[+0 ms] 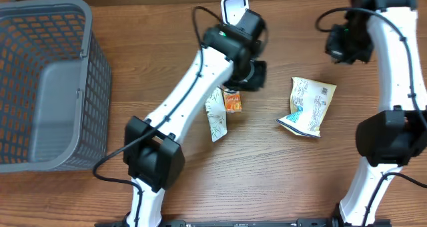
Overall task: Scan the item barcode
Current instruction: 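Hand the snack bag to the right gripper and set it down, then reach the right gripper to the yellow snack bag and grasp it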
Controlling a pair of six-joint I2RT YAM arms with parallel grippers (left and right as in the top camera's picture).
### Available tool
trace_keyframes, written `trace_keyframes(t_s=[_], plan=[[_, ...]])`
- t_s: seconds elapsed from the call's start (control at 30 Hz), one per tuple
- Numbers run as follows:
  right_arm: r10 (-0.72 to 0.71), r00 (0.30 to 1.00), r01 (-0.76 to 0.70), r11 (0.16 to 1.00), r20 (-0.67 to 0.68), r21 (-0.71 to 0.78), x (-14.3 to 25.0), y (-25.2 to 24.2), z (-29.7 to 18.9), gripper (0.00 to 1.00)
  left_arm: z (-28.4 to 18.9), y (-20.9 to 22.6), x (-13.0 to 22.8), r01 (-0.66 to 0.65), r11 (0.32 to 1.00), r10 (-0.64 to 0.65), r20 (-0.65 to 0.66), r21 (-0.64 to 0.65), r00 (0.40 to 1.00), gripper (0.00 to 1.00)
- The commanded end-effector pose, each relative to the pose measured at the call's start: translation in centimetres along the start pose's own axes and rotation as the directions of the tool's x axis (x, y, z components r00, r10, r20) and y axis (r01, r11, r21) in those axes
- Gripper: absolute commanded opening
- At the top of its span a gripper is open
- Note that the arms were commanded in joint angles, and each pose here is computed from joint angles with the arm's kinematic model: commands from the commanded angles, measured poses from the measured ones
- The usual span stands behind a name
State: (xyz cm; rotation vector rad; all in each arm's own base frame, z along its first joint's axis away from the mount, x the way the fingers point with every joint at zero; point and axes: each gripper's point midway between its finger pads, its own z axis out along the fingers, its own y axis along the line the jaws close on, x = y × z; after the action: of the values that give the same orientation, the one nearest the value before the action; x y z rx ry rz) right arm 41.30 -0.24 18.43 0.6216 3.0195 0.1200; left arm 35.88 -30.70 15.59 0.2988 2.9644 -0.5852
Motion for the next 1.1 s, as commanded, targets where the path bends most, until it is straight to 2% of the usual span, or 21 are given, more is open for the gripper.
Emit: trace_keyframes(t_s=[0.0, 0.07, 0.13, 0.27, 0.37, 0.5, 0.6, 0.67, 0.77, 0.87, 0.9, 1.07], plan=[[0.003, 1.000, -0.004, 0.999, -0.012, -0.046, 0.0, -1.4, -0.5, 0.04, 2.9, -3.8, 0.4, -0.050, 0.997, 0.050, 0.007, 0.056, 0.999, 0.04], [0.035, 0.999, -0.036, 0.998, -0.012, -0.044, -0.4, -2.7, -0.6, 0.05, 4.6, -6.0, -0.3, -0.102, 0.991, 0.098, 0.051, 0.091, 0.994, 0.04], [0.057, 0.998, -0.057, 0.997, -0.010, -0.043, -0.7, -3.5, -0.6, 0.15, 6.5, -7.8, -1.0, -0.146, 0.982, 0.135, 0.092, 0.120, 0.987, 0.04], [0.075, 0.997, -0.075, 0.996, -0.008, -0.043, -0.9, -4.2, -0.7, 0.16, 11.4, -8.8, -1.6, -0.181, 0.974, 0.167, 0.107, 0.137, 0.980, 0.04], [0.073, 0.997, -0.073, 0.996, -0.010, -0.043, -0.9, -4.1, -0.6, 0.15, 16.1, -6.1, 0.5, -0.140, 0.987, 0.141, -0.016, 0.077, 0.990, 0.04], [0.073, 0.997, -0.073, 0.996, -0.010, -0.043, -0.9, -4.1, -0.6, 0.16, 19.0, -2.4, 3.7, -0.088, 0.996, 0.083, -0.175, -0.021, 0.981, 0.04], [0.073, 0.997, -0.073, 0.996, -0.013, -0.053, -0.8, -3.9, -0.6, 0.16, 17.7, -0.7, 2.8, -0.065, 0.995, 0.051, -0.162, -0.081, 0.985, 0.04], [0.069, 0.997, -0.071, 0.993, -0.030, -0.095, -0.6, -3.1, -0.6, 0.16, 14.7, 0.4, 0.4, -0.033, 0.993, 0.021, -0.103, -0.109, 0.994, 0.04], [-0.004, 0.998, -0.003, 0.994, -0.068, -0.106, 0.3, -2.4, 0.3, 0.15, 9.6, 1.0, -2.5, 0.015, 0.996, -0.017, -0.025, -0.084, 1.000, 0.04], [-0.025, 0.988, 0.012, 0.996, -0.149, -0.085, 2.0, -2.3, 2.2, 0.05, 5.3, 1.8, -4.2, 0.055, 0.996, -0.053, 0.034, -0.069, 0.998, 0.04], [-0.026, 0.974, 0.012, 0.998, -0.225, -0.064, 3.7, -2.5, 3.9, 0.04, 3.3, 2.6, -5.0, 0.093, 0.994, -0.089, 0.064, -0.058, 0.994, 0.04], [-0.020, 0.891, 0.020, 1.000, -0.453, -0.004, 9.5, -3.8, 8.3, 0.04, 3.0, 3.2, -5.2, 0.121, 0.992, -0.120, 0.052, -0.020, 0.991, 0.04]])
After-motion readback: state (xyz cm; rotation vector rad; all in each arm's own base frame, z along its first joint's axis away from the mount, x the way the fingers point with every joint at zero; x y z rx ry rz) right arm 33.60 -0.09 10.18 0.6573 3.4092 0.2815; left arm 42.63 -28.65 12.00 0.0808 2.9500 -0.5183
